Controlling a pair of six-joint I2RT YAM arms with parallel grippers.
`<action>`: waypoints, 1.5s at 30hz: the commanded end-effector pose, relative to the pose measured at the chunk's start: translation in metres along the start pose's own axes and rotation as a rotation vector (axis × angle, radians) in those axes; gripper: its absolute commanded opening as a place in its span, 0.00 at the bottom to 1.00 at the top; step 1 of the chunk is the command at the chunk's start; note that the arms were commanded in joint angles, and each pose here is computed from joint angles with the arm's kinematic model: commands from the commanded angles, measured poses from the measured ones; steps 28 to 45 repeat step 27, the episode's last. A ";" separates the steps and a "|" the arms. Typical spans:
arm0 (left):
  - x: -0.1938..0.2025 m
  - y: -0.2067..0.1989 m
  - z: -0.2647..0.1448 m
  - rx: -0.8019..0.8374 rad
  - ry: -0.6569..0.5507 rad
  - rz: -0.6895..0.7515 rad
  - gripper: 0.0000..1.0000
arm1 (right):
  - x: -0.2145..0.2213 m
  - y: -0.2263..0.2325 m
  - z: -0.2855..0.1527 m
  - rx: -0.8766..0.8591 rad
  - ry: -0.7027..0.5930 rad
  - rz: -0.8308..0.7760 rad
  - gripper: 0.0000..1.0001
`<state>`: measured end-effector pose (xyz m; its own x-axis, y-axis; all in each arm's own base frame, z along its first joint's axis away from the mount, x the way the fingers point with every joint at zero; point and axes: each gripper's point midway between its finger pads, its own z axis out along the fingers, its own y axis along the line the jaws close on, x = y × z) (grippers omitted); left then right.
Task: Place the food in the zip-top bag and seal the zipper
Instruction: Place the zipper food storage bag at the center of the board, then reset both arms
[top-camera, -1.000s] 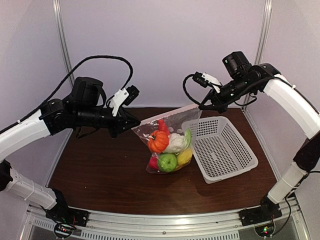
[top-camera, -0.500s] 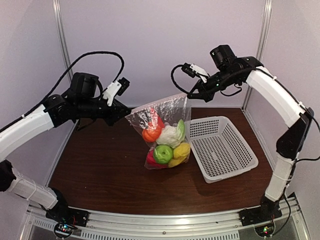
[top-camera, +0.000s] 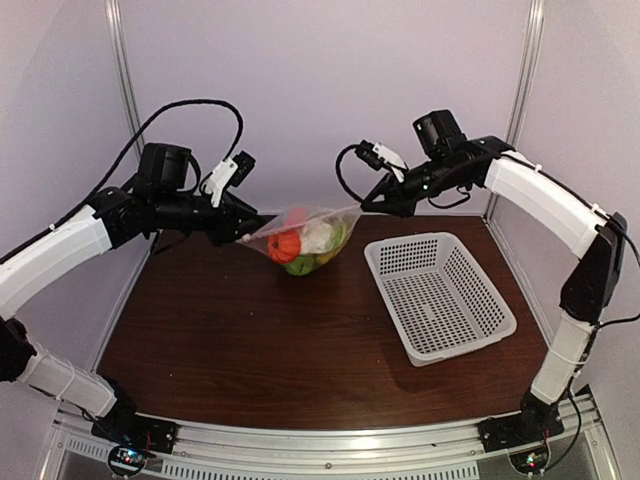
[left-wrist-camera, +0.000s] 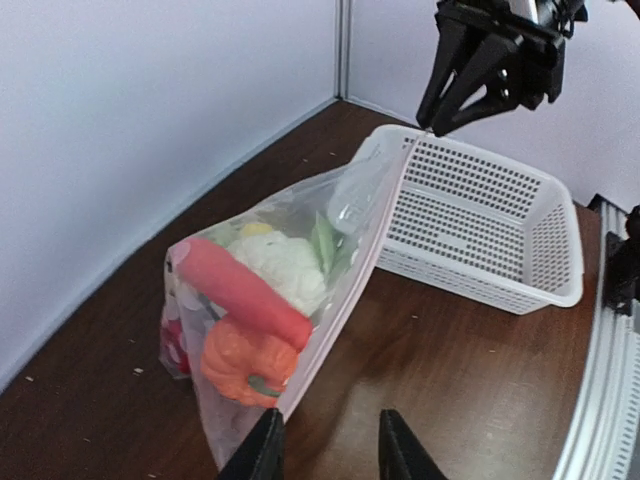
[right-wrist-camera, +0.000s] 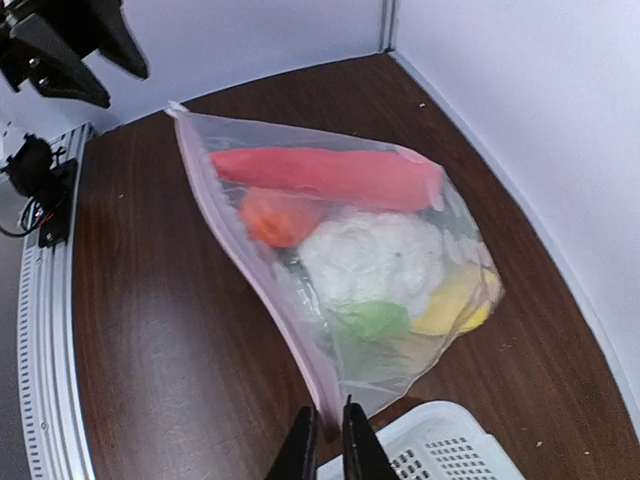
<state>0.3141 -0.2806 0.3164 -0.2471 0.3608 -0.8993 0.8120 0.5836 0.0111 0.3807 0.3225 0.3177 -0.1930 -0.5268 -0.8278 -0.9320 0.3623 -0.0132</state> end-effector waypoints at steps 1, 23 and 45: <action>0.045 -0.052 -0.008 0.251 0.043 -0.096 0.40 | 0.057 0.088 0.015 -0.199 0.032 -0.059 0.25; -0.006 0.094 -0.079 -0.675 -0.114 -0.078 0.98 | 0.087 -0.066 -0.228 0.863 -0.314 0.369 1.00; -0.005 0.090 -0.076 -0.651 -0.158 -0.089 0.98 | 0.098 -0.065 -0.231 0.909 -0.308 0.327 0.99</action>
